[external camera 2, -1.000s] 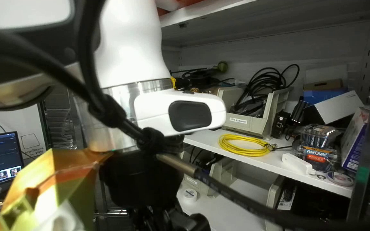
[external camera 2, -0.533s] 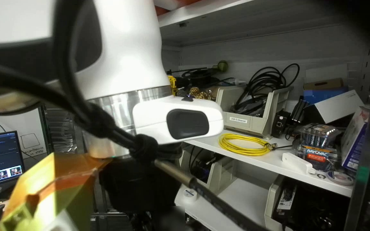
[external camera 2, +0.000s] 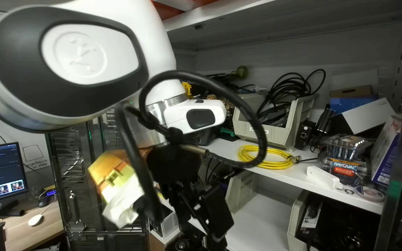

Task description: Put the yellow cable in the tray behind it

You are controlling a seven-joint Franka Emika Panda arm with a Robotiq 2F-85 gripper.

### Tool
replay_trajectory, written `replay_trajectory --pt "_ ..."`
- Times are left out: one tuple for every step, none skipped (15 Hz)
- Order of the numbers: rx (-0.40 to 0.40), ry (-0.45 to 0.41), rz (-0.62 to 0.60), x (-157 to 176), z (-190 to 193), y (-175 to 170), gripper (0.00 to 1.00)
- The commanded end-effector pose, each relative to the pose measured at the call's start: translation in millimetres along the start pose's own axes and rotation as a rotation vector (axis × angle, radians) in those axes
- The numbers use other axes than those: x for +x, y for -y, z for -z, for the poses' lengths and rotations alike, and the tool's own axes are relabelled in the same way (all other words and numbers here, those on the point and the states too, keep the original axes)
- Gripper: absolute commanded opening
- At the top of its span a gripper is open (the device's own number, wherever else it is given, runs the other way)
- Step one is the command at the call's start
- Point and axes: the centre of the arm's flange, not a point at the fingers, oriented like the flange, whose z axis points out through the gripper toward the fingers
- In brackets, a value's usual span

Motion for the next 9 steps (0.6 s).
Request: replay_trajectory --pt "0.008 -0.089 -0.099 60.6 19.7 22.0 1.0" --pt "0.015 -0.116 -0.136 72.7 27.3 23.5 1.0" --pt "0.035 -0.144 -0.198 86.7 35.2 21.7 1.0" --pt "0.042 -0.163 -0.248 98.7 40.9 19.8 1.0" --pt "0.061 -0.17 -0.301 112.7 46.0 16.1 1.0" --pt "0.078 -0.171 -0.353 124.9 47.8 12.3 1.0" --pt "0.101 -0.164 -0.404 137.4 48.0 8.2 1.0" --pt "0.111 -0.156 -0.454 150.2 46.2 4.9 1.0" --pt "0.129 -0.149 -0.5 162.1 43.6 2.6 1.0"
